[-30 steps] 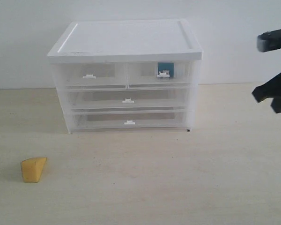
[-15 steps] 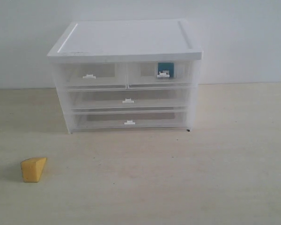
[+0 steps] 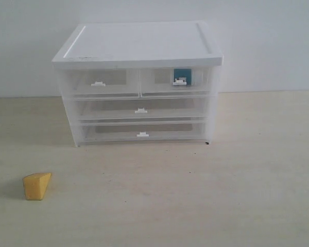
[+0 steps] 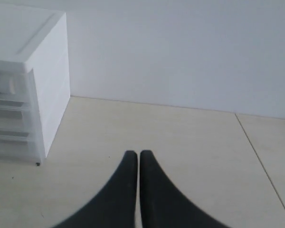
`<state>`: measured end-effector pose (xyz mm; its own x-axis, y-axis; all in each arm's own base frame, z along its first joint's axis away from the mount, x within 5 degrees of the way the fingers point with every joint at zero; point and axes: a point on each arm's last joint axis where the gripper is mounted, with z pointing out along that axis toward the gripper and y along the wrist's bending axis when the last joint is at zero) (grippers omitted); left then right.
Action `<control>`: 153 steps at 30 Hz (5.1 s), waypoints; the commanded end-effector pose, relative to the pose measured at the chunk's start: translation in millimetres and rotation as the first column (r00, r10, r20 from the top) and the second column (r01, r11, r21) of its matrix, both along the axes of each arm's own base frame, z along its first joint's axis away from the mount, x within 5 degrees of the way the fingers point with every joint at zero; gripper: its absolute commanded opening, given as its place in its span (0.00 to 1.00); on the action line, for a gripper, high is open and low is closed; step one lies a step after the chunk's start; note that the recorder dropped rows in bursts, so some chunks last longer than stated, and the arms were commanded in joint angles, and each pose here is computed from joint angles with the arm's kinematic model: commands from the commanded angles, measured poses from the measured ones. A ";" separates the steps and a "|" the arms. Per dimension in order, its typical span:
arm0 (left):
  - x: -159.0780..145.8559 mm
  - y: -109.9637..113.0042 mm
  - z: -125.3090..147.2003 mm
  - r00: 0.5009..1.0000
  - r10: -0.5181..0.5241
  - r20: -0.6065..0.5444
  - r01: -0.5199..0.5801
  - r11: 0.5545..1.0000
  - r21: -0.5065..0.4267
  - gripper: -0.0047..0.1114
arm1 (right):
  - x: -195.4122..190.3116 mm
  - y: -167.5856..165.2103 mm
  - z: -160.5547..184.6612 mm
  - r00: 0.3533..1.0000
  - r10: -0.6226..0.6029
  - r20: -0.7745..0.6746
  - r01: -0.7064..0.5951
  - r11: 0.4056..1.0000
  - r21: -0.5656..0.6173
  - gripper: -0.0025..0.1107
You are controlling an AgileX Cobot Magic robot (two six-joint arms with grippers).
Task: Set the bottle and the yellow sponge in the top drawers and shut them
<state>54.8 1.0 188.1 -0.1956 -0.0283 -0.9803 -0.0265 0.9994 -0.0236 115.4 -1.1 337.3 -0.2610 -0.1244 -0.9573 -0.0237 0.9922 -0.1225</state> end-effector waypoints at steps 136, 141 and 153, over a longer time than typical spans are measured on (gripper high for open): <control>140.5 -32.5 83.0 0.945 -0.227 0.237 0.246 0.968 -0.053 0.08 | -60.2 0.6 -154.5 0.999 -0.032 0.006 0.031 0.992 0.123 0.02; 153.0 -44.1 67.4 0.951 -0.241 0.195 0.256 0.965 -0.057 0.08 | -60.2 0.6 -154.5 0.999 -0.032 0.006 0.031 0.992 0.123 0.02; 172.8 -83.3 31.7 0.948 -0.273 0.164 0.282 0.959 -0.037 0.08 | -60.2 0.6 -154.5 0.999 -0.032 0.006 0.031 0.992 0.123 0.02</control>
